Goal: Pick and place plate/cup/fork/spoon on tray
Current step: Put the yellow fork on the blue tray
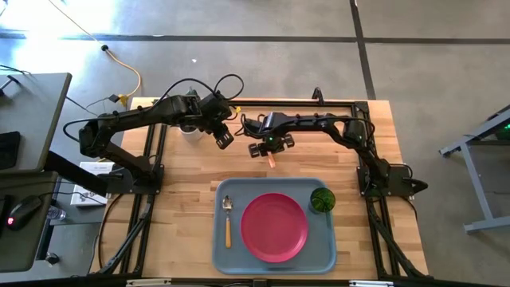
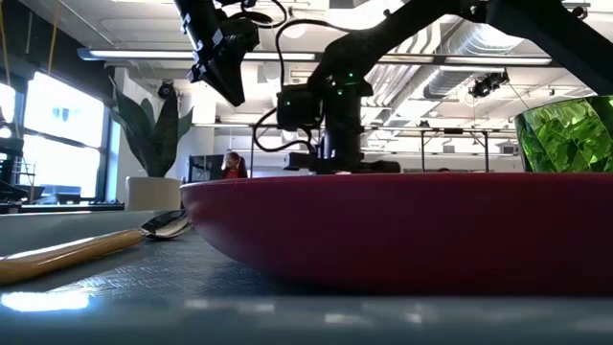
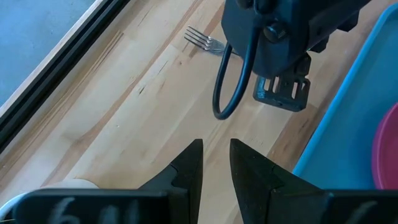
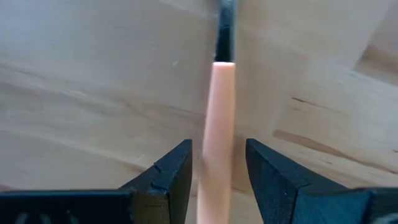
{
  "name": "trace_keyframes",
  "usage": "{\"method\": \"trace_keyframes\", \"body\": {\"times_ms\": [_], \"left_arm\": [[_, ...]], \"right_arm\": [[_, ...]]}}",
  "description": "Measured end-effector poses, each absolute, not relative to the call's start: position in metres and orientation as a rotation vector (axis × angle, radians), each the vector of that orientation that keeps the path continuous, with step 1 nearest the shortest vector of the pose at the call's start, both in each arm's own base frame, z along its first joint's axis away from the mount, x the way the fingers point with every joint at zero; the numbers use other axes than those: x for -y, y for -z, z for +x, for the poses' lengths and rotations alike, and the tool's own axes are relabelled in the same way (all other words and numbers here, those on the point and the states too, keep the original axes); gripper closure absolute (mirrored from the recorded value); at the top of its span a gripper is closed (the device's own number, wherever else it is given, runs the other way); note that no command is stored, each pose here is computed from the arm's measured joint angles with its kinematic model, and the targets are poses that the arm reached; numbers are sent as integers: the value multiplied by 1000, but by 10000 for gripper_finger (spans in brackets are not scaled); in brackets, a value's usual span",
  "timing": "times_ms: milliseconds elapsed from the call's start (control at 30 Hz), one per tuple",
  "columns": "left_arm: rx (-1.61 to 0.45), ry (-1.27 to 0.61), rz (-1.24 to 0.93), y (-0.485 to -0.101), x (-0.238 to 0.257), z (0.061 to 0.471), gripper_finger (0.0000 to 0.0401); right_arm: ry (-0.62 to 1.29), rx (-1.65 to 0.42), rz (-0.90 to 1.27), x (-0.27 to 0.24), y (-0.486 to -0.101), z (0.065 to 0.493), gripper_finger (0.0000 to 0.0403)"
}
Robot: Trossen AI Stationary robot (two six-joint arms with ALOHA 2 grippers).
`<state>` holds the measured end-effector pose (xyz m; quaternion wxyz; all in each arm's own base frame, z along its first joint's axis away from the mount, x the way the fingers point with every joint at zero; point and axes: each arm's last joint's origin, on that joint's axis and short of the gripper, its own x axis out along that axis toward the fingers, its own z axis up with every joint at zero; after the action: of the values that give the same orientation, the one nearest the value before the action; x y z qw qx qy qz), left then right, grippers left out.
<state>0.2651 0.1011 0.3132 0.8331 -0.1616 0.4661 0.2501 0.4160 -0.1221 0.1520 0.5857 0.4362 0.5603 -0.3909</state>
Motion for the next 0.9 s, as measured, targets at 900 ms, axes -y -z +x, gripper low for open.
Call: {"method": "trace_keyframes", "body": {"times_ms": [900], "left_arm": [[-988,-530,-342,-313,-101,265,331]], "right_arm": [[719,-1188,1139,119,-155,434,263]]}}
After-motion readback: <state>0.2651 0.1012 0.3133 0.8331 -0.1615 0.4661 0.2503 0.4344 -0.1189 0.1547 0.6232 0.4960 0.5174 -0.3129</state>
